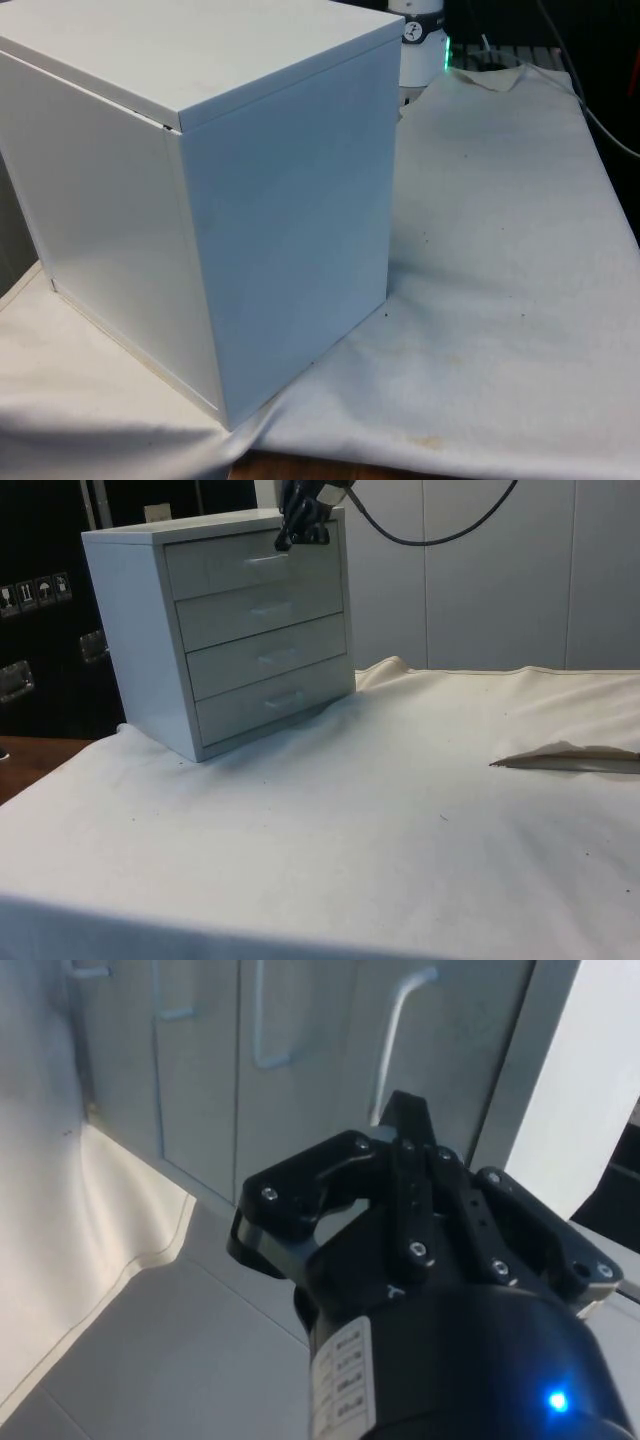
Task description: Open the drawer, then close it.
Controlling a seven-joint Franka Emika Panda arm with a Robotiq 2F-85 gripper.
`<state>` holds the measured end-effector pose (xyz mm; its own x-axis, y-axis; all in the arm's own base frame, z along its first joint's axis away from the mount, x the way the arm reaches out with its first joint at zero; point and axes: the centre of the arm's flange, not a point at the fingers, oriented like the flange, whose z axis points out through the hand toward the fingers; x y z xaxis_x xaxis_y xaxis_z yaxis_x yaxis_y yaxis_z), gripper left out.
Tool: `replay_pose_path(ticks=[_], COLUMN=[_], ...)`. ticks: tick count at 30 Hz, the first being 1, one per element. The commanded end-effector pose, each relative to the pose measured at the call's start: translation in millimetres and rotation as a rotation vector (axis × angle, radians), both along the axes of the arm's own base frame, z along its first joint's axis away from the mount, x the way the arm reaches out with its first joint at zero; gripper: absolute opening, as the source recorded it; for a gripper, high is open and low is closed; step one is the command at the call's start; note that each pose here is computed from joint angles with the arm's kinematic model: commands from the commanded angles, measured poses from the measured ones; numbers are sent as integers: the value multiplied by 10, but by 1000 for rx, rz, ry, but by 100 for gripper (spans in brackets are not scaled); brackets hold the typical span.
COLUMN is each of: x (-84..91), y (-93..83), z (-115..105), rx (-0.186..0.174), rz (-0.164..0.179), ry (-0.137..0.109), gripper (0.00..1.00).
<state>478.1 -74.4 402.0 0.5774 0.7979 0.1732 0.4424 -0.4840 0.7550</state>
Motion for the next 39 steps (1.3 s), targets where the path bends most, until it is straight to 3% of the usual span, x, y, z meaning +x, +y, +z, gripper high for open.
replay_pose_path(ticks=[1, 2, 9, 10, 12, 19, 20, 21, 27, 28, 29, 35, 36, 37, 39], x=[-15, -66, -185, -152, -234, -355, -338, -374, -526, -512, -544, -656, -624, -693, -734], y=[16, 42, 190, 187, 242, 366, 366, 386, 542, 541, 556, 680, 663, 716, 766], z=[-4, 14, 24, 4, 27, 38, 19, 37, 39, 20, 36, 30, 14, 27, 25], rx=[1, -3, 12, 18, 15, 27, 35, 28, 40, 47, 42, 49, 56, 53, 55], rz=[1, 1, 14, 15, 18, 27, 28, 29, 41, 42, 41, 50, 51, 52, 57], ry=[1, -9, -11, 0, -11, -13, -4, -14, -17, -5, -17, -20, -8, -21, -23], gripper=[0, 0, 0, 0, 0, 0, 0, 0, 0, 0, 0, 0, 0, 0, 0])
